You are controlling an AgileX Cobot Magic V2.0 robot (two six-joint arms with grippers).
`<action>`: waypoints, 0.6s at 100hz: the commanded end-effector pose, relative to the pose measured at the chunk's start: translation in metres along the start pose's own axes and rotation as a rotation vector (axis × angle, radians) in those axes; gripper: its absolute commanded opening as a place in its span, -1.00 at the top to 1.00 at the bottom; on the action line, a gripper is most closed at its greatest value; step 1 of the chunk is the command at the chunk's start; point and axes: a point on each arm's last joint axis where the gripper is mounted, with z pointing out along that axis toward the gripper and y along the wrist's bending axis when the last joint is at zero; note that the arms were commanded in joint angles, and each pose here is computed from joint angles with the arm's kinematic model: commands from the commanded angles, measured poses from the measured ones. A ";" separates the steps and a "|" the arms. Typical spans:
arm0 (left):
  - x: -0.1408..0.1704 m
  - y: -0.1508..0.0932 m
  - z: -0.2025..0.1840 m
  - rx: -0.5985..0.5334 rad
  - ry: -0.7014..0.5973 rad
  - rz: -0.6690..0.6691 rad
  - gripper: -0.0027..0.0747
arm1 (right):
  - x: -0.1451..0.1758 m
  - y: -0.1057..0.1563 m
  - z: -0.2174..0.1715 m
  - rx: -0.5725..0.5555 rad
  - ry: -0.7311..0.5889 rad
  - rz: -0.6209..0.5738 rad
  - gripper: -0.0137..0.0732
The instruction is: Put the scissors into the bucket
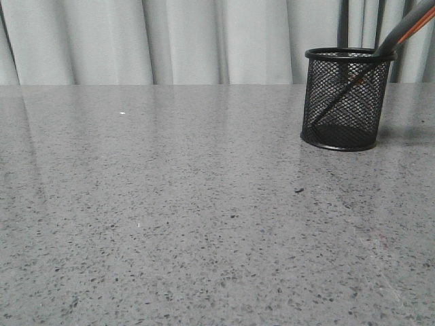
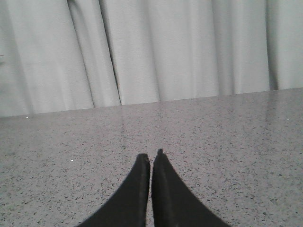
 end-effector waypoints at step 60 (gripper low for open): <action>-0.002 0.001 -0.002 -0.012 -0.076 -0.010 0.98 | 0.056 -0.007 -0.017 0.060 -0.139 -0.155 0.84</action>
